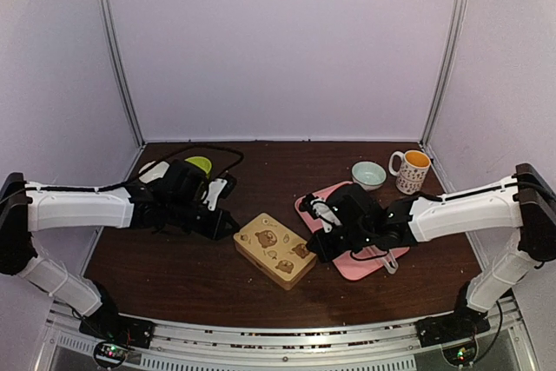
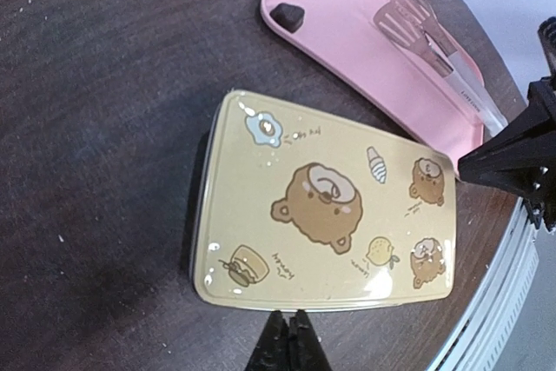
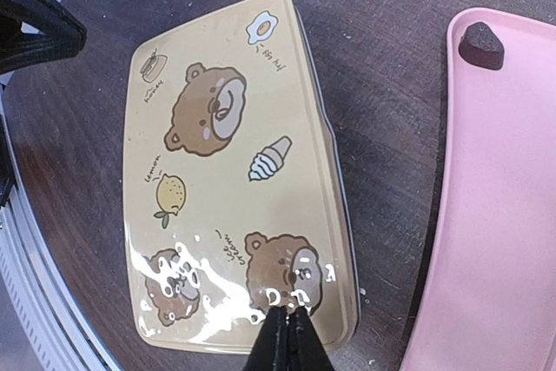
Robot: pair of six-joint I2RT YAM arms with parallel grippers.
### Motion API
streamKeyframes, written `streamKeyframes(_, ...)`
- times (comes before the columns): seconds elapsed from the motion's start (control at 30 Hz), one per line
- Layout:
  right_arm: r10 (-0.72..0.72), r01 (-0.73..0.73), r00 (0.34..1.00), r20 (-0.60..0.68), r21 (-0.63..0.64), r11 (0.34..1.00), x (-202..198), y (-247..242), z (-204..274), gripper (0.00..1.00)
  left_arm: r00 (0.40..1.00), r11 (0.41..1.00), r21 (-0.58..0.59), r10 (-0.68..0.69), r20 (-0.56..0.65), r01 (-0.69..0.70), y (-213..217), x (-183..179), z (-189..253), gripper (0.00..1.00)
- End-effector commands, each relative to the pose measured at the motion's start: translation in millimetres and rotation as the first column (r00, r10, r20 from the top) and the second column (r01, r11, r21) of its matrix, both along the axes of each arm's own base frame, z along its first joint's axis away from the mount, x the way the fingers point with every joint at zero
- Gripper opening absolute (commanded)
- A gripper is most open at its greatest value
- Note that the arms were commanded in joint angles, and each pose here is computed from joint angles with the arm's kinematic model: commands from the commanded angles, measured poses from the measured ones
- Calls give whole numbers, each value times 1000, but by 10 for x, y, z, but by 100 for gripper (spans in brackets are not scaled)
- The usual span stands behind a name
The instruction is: Pack the chocolate
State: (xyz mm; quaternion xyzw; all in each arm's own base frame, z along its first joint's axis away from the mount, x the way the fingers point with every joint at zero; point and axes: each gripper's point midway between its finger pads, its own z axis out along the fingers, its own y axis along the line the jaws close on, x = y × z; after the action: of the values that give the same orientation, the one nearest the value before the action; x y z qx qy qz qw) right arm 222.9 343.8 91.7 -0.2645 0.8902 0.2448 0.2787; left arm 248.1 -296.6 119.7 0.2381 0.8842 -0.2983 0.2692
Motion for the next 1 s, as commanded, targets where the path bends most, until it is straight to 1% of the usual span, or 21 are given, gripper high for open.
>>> streamKeyframes(0.0,-23,22,998,54,22,1000,47,11,155,0,1000,999,-49,-10,2,10,-96,-30,-17,0)
streamKeyframes(0.13,-28,28,996,80,3,1000,56,-10,241,0,1000,1000,-20,-13,-24,12,-107,-41,-125,0)
streamKeyframes(0.27,-29,29,995,100,10,1000,44,-24,311,0,1000,1000,1,-8,-16,8,-90,-33,-113,0)
streamKeyframes(0.37,-45,48,995,88,-27,998,54,-69,168,0,1000,1000,3,1,-8,-1,-79,-22,-107,0)
streamKeyframes(0.57,-75,77,997,20,-130,988,36,-151,-314,0,999,999,32,26,-47,-24,-53,-21,-319,0)
streamKeyframes(0.67,-90,91,996,9,-171,981,48,-181,-418,0,998,998,52,37,-51,-34,-36,-5,-387,0)
streamKeyframes(0.77,-81,84,996,24,-158,984,66,-154,-318,0,997,996,78,47,-62,-43,-15,6,-467,0)
streamKeyframes(0.97,-61,67,994,87,-68,995,92,-92,72,0,994,989,134,78,-81,-67,52,-2,-660,0)
